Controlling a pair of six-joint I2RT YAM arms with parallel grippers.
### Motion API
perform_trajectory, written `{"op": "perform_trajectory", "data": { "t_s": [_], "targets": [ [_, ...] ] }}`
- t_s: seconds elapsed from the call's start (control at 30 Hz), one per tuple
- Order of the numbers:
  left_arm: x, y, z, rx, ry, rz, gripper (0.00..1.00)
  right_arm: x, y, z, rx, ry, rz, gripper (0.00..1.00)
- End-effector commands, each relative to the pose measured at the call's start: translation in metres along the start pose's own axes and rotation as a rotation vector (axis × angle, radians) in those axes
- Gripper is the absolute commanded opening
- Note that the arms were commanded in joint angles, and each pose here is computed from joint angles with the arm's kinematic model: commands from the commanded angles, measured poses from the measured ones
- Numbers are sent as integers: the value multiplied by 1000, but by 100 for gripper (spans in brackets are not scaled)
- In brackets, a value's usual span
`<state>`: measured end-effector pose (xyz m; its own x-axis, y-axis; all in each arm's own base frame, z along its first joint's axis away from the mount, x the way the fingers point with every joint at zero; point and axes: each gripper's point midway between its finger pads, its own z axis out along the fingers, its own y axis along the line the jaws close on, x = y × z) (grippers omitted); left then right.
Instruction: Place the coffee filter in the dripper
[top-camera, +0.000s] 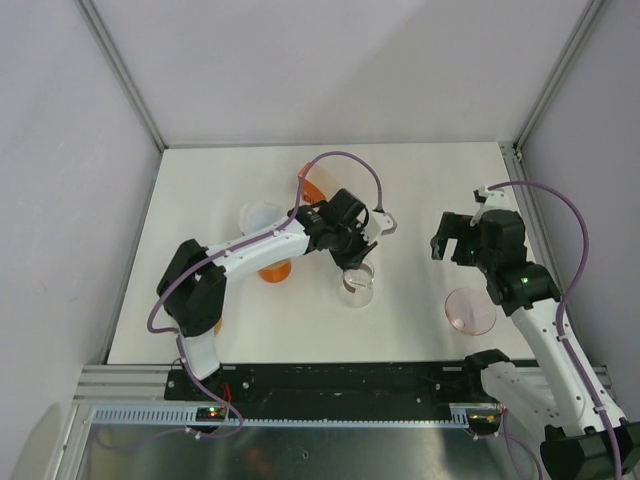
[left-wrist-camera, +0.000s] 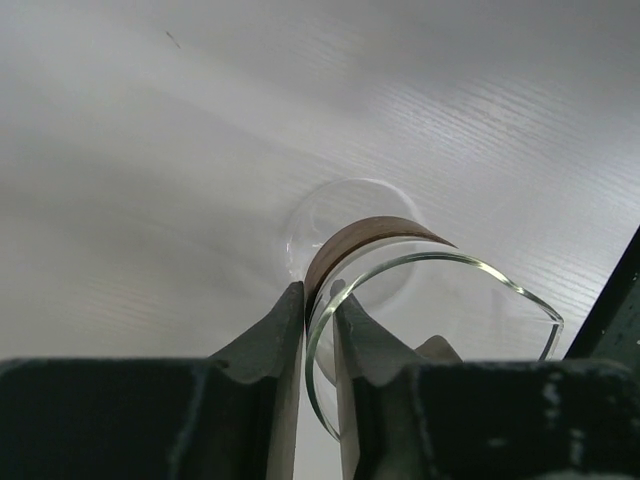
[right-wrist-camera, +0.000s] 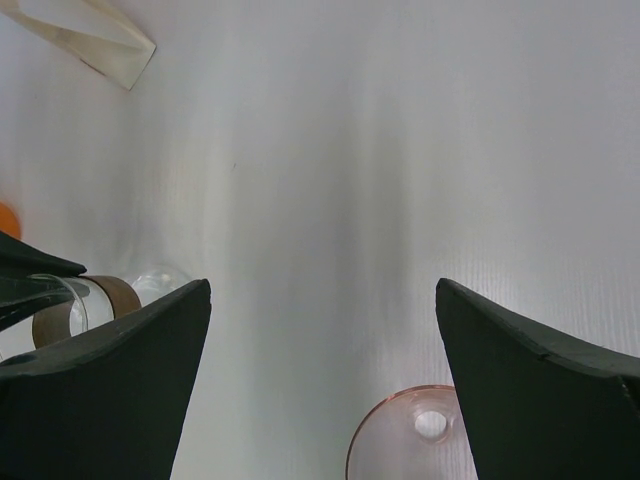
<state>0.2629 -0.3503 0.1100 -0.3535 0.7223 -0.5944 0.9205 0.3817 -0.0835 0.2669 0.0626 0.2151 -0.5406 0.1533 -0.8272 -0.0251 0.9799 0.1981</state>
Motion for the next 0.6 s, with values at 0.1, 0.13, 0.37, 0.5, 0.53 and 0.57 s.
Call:
{"op": "perform_trajectory", "data": {
  "t_s": [0.1, 0.13, 0.37, 0.5, 0.53, 0.57],
  "targets": [
    [-22, -7, -12, 16, -84, 27, 31, -13, -5, -4, 17, -68, 10, 99],
    [-23, -7, -12, 17, -87, 28, 33, -13, -5, -5, 15, -71, 11, 99],
    [-50, -9, -37, 3, -170, 58, 48, -12, 0, -4, -19, -65, 12, 99],
    [-73, -10, -65, -20, -250, 99, 56, -12, 11, -2, -84, -57, -2, 99],
    [-77, -10, -71, -27, -265, 109, 57, -12, 13, -2, -94, -56, 0, 99],
    [-80, -10, -77, -33, -278, 118, 59, -12, 15, -1, -100, -54, -1, 99]
  ]
}}
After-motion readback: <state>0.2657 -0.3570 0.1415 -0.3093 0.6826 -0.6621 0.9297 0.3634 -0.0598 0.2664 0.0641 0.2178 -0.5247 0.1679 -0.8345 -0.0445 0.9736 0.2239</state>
